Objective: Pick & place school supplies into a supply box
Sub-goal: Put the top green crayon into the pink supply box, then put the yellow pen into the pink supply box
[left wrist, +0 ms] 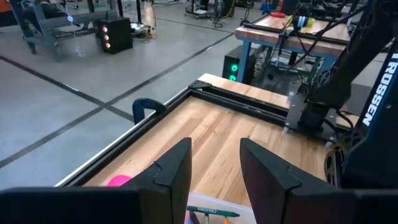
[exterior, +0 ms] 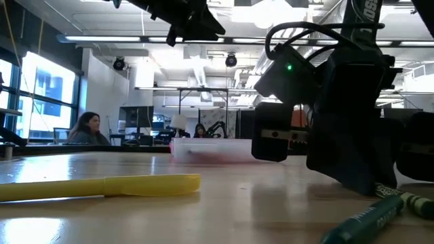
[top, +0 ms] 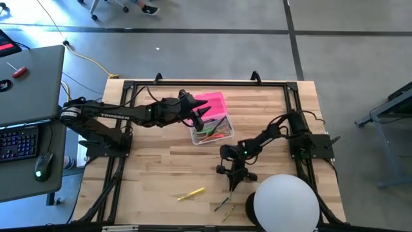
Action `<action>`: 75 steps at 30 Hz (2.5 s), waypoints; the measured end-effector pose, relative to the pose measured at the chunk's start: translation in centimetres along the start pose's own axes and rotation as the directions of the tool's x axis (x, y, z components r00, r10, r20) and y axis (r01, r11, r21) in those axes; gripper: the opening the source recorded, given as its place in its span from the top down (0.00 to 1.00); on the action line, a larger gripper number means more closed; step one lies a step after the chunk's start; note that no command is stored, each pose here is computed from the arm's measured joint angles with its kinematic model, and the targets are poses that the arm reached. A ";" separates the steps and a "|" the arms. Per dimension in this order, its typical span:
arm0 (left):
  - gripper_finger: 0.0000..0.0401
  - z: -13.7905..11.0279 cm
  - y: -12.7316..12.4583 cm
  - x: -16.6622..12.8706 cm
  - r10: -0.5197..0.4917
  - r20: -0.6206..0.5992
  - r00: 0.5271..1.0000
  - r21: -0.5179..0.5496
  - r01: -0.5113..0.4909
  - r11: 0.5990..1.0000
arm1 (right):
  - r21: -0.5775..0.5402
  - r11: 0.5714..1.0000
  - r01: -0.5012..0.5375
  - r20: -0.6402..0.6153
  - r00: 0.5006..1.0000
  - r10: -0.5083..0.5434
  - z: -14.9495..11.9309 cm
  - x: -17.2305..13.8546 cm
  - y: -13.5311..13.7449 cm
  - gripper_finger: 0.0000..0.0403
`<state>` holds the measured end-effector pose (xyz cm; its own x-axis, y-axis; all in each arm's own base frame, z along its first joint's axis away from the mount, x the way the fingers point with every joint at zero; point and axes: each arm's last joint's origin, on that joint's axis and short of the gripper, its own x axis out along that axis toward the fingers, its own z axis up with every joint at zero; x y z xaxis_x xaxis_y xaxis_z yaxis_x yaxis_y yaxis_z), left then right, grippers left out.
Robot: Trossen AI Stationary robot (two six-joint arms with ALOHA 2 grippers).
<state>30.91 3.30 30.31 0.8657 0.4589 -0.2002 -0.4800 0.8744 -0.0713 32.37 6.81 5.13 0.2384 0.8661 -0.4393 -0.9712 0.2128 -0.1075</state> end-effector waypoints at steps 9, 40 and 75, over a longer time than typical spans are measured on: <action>0.58 0.0 0.0 0.0 0.000 0.001 1.000 0.000 0.000 1.000 | -0.008 0.995 0.098 -0.035 0.995 -0.098 1.9 -1.6 -0.8 0.98; 0.58 3.1 -2.7 -5.3 -0.092 -0.094 0.991 0.133 0.104 0.986 | 0.174 0.546 0.819 -0.302 0.572 -0.762 2.5 -18.3 -4.7 0.97; 0.58 -16.7 -17.1 -12.3 -0.275 -0.417 0.867 -0.040 0.284 0.958 | 0.211 0.472 0.856 -0.422 0.516 -0.745 2.1 -17.7 -4.4 0.72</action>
<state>26.08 -19.90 17.62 0.8227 0.0916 -0.5611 -0.2192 0.9617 -0.1644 32.42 -8.54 15.28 0.8468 0.0971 -0.5230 -0.2547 0.9371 -0.2385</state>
